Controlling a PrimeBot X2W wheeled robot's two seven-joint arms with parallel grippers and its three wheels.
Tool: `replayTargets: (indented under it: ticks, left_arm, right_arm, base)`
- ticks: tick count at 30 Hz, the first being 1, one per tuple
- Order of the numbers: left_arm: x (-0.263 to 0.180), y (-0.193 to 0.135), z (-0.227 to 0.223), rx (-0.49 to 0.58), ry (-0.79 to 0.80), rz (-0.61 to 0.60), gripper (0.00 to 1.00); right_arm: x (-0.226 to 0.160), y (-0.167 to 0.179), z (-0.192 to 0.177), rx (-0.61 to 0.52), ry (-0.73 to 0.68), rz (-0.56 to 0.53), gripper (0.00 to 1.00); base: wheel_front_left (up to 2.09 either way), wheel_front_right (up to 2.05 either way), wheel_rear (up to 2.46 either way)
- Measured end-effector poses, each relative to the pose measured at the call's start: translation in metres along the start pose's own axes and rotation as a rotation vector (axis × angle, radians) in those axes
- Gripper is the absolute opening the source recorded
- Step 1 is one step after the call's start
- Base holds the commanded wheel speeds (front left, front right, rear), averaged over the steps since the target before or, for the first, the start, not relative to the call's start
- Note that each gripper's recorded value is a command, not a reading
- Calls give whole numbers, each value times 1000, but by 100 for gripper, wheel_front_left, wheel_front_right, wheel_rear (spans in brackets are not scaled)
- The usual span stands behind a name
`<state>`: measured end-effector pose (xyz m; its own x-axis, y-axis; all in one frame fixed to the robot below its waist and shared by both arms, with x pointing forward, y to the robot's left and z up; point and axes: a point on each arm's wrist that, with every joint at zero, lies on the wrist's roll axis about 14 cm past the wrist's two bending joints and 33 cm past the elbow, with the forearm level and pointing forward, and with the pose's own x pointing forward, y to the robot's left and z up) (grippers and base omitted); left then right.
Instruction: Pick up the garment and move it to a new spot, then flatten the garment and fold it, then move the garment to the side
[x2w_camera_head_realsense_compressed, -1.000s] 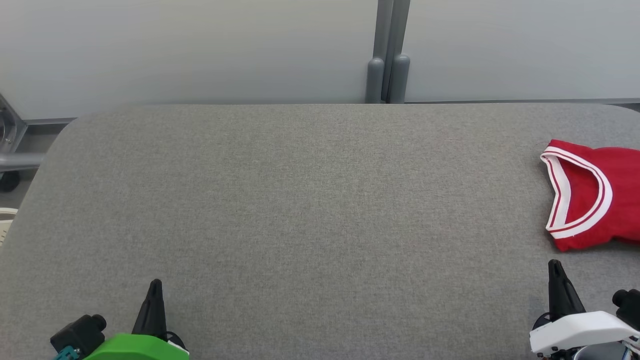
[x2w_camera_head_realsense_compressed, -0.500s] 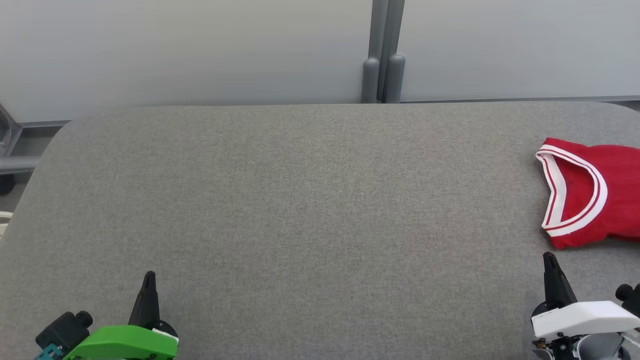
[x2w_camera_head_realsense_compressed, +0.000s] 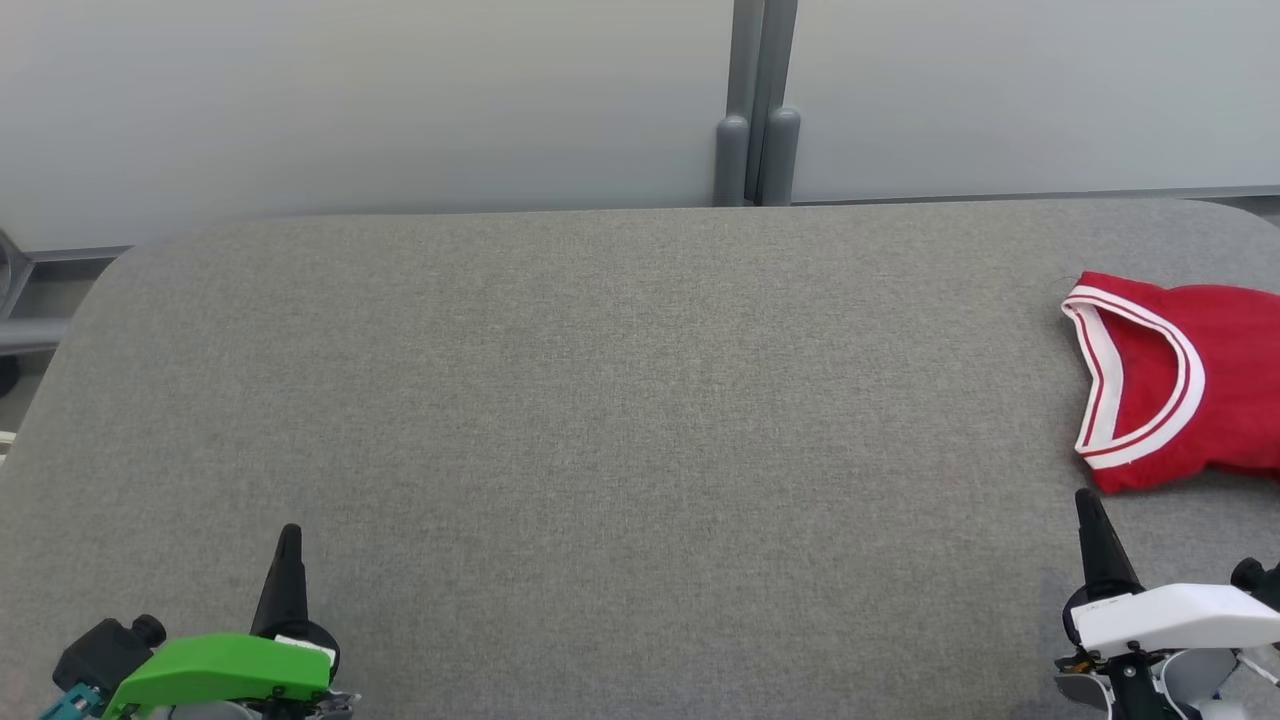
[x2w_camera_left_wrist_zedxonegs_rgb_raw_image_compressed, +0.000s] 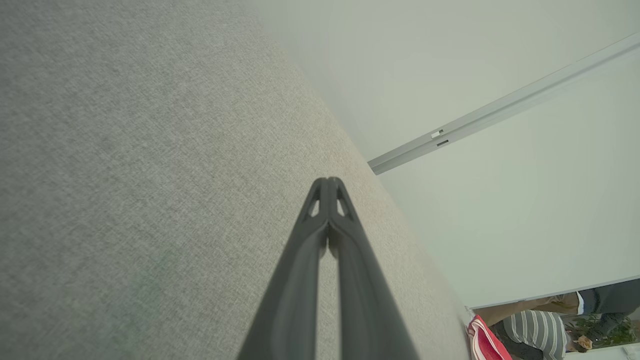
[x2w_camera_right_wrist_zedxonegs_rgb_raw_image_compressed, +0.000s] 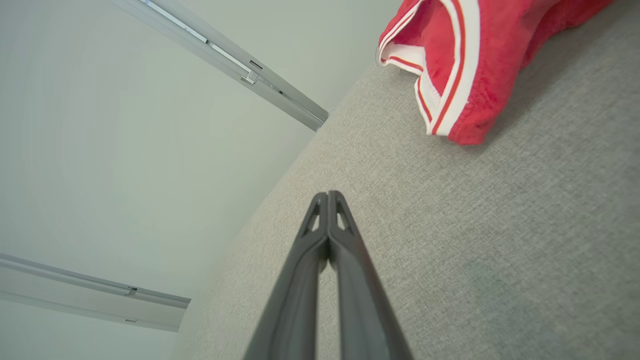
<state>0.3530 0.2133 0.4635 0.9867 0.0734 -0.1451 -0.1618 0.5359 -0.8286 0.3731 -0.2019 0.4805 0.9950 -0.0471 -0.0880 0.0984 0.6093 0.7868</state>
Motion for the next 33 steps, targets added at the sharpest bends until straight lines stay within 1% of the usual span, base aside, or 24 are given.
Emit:
replayTargets:
  ticks: [13,33]
  left_arm:
    - [7,-10,4,-134,-2,-26,0]
    - [16,-26,8,-324,8,-72,0]
  right_arm:
    - [4,5,2,158,5,11,0]
    - [8,13,6,370,13,38,0]
  base:
    - [0,0,0]
    - [0,0,0]
